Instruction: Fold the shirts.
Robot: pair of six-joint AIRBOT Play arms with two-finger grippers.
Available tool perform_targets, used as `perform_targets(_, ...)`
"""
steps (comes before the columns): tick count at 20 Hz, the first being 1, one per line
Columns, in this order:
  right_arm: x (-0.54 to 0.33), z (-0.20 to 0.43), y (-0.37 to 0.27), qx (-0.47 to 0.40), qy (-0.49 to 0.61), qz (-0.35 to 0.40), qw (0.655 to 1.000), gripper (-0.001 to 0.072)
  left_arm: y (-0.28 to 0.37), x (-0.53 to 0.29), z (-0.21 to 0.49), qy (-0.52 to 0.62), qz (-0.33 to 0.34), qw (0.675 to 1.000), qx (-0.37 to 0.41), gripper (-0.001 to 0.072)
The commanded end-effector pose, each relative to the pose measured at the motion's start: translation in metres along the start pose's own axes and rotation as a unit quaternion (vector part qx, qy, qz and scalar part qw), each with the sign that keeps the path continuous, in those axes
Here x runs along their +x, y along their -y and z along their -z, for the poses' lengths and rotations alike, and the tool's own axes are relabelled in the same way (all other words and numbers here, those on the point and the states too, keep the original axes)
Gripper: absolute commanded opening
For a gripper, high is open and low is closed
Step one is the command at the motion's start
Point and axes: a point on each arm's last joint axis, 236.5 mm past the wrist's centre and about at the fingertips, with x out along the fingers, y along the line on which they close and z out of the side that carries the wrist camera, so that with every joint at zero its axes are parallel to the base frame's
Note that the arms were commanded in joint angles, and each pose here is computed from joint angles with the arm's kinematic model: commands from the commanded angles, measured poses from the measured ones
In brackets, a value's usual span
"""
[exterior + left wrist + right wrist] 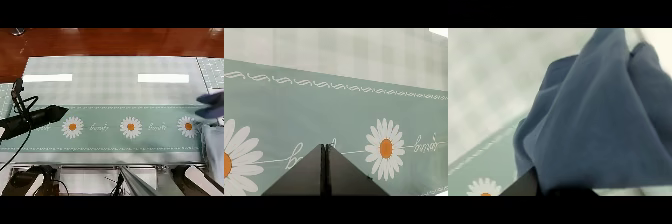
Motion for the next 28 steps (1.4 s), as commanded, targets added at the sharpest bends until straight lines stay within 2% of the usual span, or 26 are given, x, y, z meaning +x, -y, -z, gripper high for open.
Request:
perform_targets(1,0.005,0.064,0.088,0.112,-0.029,0.095,0.989,0.0023,0.000,0.000,-0.002,0.004,0.000,1.000,0.000,0.0027)
perform_targets(4,0.007,0.119,0.141,0.201,-0.051,0.179,0.962,0.0023,-0.001,0.001,-0.002,0.003,-0.001,1.000,-0.001,0.0027)
perform_targets(6,-0.004,0.139,0.169,0.242,-0.027,0.254,0.936,0.0030,-0.001,0.001,-0.002,0.002,-0.001,1.000,-0.001,0.0027)
perform_targets(7,-0.013,0.145,0.181,0.253,-0.010,0.286,0.924,0.0171,-0.001,0.001,-0.002,0.004,-0.001,1.000,-0.001,0.0027)
perform_targets(8,-0.020,0.151,0.190,0.270,-0.002,0.313,0.911,0.0492,-0.001,0.001,-0.005,0.010,-0.002,1.000,-0.001,0.0027)
perform_targets(9,-0.021,0.150,0.192,0.272,0.000,0.317,0.909,0.0629,-0.001,0.001,-0.010,0.020,-0.002,1.000,-0.001,0.0027)
perform_targets(11,-0.008,0.138,0.186,0.252,-0.007,0.287,0.924,0.0629,-0.002,-0.001,-0.031,0.064,-0.004,0.998,0.012,0.0027)
perform_targets(13,0.003,0.107,0.171,0.232,0.010,0.234,0.944,0.0592,0.005,-0.008,-0.056,0.104,-0.005,0.993,0.048,0.0027)
perform_targets(14,0.005,0.086,0.160,0.226,0.030,0.200,0.953,0.0431,0.011,-0.011,-0.069,0.115,-0.003,0.991,0.061,0.0027)
perform_targets(15,0.007,0.058,0.142,0.208,0.058,0.151,0.965,0.0166,0.018,-0.013,-0.082,0.120,-0.001,0.990,0.066,0.0027)
perform_targets(16,0.005,0.018,0.109,0.178,0.107,0.072,0.976,0.0022,0.026,-0.014,-0.095,0.123,0.002,0.990,0.070,0.0027)
perform_targets(17,-0.005,-0.023,0.070,0.160,0.163,-0.019,0.973,0.0022,0.039,-0.016,-0.113,0.126,0.007,0.988,0.084,0.0027)
perform_targets(19,-0.041,-0.086,-0.023,0.096,0.258,-0.190,0.942,0.0022,0.079,-0.024,-0.152,0.124,0.036,0.986,0.108,0.0026)
perform_targets(20,-0.054,-0.096,-0.076,0.032,0.279,-0.246,0.928,0.0022,0.106,-0.028,-0.172,0.124,0.052,0.982,0.135,0.0026)
perform_targets(22,-0.040,-0.070,-0.171,-0.101,0.261,-0.292,0.914,0.0022,0.161,-0.024,-0.195,0.113,0.092,0.972,0.183,0.0026)
perform_targets(23,-0.016,-0.042,-0.210,-0.174,0.230,-0.284,0.915,0.0022,0.180,-0.017,-0.199,0.104,0.102,0.968,0.206,0.0026)
perform_targets(25,0.049,0.021,-0.254,-0.316,0.156,-0.215,0.911,0.0022,0.178,0.008,-0.197,0.077,0.061,0.964,0.249,0.0026)
perform_targets(28,0.157,0.081,-0.238,-0.413,0.056,-0.045,0.908,0.0020,0.106,0.046,-0.149,-0.040,-0.033,0.976,0.210,0.0026)
